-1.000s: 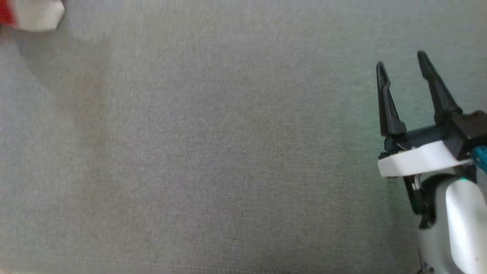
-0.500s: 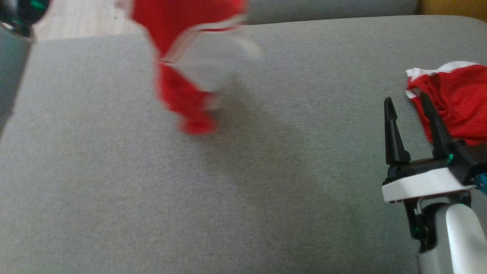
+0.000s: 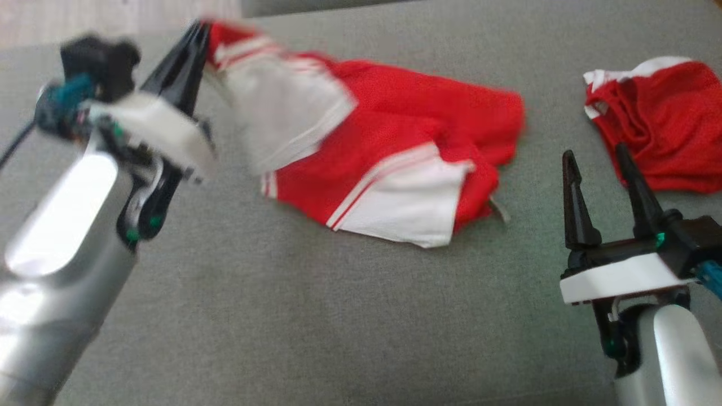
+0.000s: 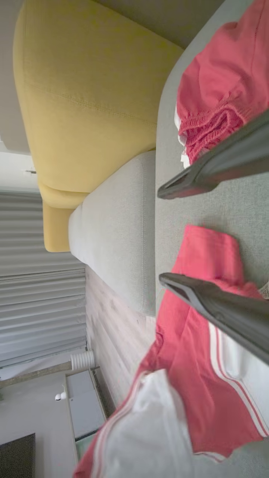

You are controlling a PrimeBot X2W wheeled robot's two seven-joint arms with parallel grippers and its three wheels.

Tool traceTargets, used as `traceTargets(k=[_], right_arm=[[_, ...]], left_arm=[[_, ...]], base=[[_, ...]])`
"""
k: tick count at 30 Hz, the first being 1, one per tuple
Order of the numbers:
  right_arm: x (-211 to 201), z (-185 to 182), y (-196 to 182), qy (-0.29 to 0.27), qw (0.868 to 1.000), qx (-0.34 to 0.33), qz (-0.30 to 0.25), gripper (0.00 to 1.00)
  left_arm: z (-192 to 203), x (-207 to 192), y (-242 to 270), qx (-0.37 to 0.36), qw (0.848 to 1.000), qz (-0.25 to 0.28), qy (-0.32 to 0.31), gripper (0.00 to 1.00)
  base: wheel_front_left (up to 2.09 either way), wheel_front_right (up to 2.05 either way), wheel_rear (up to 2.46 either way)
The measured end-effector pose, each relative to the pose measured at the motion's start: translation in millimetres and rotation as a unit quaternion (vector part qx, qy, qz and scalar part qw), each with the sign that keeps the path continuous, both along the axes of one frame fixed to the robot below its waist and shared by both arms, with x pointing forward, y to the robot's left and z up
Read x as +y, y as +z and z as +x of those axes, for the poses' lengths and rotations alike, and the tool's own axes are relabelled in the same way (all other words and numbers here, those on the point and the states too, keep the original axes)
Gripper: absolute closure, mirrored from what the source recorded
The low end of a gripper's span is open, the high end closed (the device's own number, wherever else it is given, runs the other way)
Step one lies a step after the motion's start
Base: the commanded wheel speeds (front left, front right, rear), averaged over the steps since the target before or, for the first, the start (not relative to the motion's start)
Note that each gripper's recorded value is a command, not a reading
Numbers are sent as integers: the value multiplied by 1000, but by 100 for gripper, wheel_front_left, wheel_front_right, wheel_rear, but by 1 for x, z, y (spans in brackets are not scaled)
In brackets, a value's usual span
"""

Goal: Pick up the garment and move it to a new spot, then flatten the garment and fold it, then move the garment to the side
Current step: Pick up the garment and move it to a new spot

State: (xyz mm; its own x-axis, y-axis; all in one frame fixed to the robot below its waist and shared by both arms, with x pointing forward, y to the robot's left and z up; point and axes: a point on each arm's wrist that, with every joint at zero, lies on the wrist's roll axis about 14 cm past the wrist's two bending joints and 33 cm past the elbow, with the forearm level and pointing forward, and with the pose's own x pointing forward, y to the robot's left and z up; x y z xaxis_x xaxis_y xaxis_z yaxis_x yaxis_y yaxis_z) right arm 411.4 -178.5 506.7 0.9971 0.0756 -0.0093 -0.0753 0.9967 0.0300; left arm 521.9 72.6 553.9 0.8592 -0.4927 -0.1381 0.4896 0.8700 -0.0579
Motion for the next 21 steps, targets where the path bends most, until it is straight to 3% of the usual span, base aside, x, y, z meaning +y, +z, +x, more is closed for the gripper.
traceTargets(k=[5,9,10,12,21], right_arm=[[1,8,-16,2,1000,19,-2,0],[-4,18,-23,-4,1000,24,-5,0],[-5,19,-27,-5,1000,29,-6,0],[-6,20,-30,-6,999,32,-6,0],[5,16,-26,9,1000,27,-3,0]], left_arm=[[17,38,-73,65,996,24,65,100],[26,46,-110,93,991,27,89,100],[27,45,-117,98,991,26,91,82],[27,42,-122,102,990,24,91,0],[24,44,-87,49,994,-1,98,0]], base=[[0,0,0],[0,0,0],[0,0,0],[0,0,0],[0,0,0]])
